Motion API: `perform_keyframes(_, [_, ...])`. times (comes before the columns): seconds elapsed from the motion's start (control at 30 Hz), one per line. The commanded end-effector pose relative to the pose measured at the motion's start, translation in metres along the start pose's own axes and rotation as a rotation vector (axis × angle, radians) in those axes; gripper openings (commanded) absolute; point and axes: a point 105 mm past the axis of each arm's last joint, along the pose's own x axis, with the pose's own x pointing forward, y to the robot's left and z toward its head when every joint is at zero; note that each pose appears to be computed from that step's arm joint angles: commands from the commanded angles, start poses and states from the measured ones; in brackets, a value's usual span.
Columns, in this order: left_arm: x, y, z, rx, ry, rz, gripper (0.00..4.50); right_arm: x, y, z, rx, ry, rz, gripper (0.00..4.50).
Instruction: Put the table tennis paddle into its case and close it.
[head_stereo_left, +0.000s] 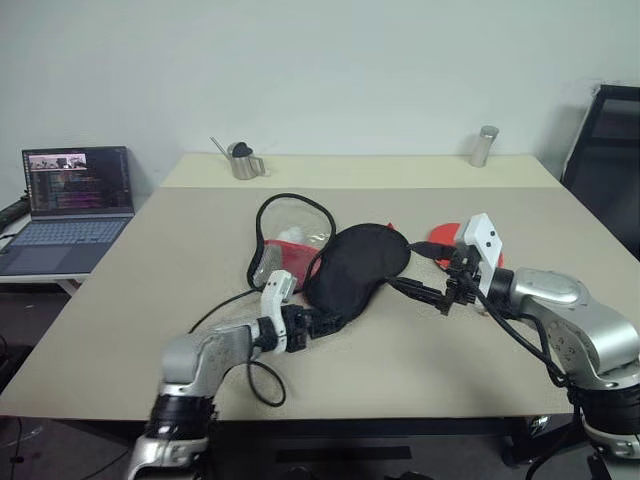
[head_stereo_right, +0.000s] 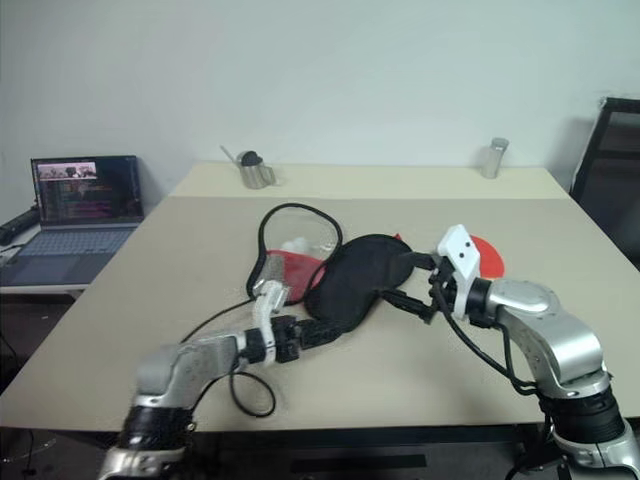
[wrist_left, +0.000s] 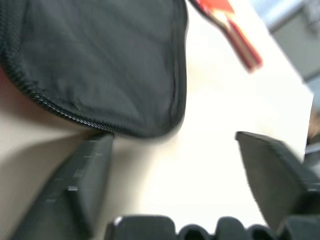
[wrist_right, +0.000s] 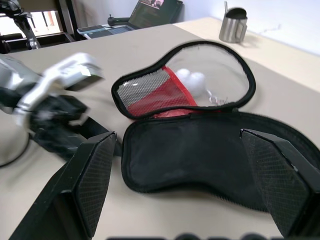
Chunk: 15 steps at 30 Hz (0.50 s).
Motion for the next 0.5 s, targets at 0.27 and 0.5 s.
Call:
perform_keyframes(0.27, [-0.036, -0.025, 0.008, 0.299, -0.066, -0.177, 4.44, 0.013, -0.003, -0.019, 0.254, 0.087, -0.079, 4.35])
perform_keyframes(0.5, [-0.072, 0.01, 0.059, 0.407, -0.204, -0.067, 4.44, 0.034, -0.001, -0.041, 0.445, 0.108, -0.165, 4.35])
